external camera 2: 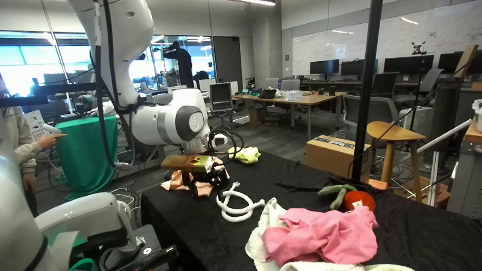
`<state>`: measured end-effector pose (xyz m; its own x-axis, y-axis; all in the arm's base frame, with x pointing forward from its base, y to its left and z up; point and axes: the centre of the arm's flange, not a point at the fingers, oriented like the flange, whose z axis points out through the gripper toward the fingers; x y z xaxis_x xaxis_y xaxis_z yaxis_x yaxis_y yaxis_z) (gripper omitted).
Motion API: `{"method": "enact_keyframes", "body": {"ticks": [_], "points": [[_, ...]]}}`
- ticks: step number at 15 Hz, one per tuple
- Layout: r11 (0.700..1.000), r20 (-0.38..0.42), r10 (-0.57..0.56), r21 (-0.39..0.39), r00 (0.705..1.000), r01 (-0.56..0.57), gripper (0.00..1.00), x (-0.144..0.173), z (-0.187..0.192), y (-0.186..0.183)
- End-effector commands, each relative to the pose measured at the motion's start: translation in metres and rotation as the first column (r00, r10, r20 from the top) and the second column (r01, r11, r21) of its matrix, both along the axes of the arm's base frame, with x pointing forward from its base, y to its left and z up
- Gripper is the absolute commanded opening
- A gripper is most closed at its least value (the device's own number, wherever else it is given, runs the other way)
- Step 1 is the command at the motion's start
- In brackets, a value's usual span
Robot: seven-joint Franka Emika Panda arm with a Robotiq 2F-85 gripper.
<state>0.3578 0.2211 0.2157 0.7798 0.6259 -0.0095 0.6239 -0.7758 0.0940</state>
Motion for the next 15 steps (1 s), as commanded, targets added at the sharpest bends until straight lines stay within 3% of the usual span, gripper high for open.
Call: {"method": "enact_keyframes", "body": {"ticks": [1,15], "points": [[1.000,0.069,0.014,-0.006,0.997,-0.013,1.00,0.010,-0.002,0.013],[0.999,0.121,0.050,-0.006,0.991,-0.050,1.00,0.017,-0.020,0.038]]}}
